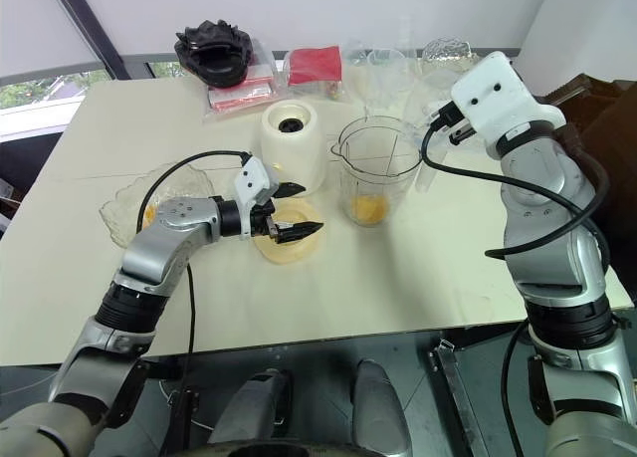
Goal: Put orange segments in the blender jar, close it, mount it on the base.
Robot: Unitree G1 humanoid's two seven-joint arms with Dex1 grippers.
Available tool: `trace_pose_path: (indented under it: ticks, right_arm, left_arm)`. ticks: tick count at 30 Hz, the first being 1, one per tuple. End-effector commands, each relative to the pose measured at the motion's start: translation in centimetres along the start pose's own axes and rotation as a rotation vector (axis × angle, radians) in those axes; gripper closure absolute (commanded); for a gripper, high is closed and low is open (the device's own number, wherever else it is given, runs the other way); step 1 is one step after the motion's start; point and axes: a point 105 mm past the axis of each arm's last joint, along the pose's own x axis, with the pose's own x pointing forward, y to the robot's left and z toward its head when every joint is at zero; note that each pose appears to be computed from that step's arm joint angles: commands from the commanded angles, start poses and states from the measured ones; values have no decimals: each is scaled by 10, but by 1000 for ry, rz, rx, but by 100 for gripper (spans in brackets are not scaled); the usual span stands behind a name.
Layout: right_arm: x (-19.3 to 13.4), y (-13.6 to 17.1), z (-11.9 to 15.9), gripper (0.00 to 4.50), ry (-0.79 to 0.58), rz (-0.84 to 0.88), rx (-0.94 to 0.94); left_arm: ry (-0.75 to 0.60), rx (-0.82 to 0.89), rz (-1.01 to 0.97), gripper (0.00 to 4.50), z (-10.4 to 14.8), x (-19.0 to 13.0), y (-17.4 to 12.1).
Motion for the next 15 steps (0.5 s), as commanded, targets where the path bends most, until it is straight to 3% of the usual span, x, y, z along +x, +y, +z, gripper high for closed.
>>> trace_pose_path:
  ticks: [1, 15]
  right_arm:
    - [-5, -15, 20, 445, -79, -58, -37]
    - [-8, -15, 17, 445, -77, -58, -92]
  left_arm:
    - [-24, 37, -14, 0, 10, -1, -4]
    - [-21, 39, -18, 0, 10, -1, -4]
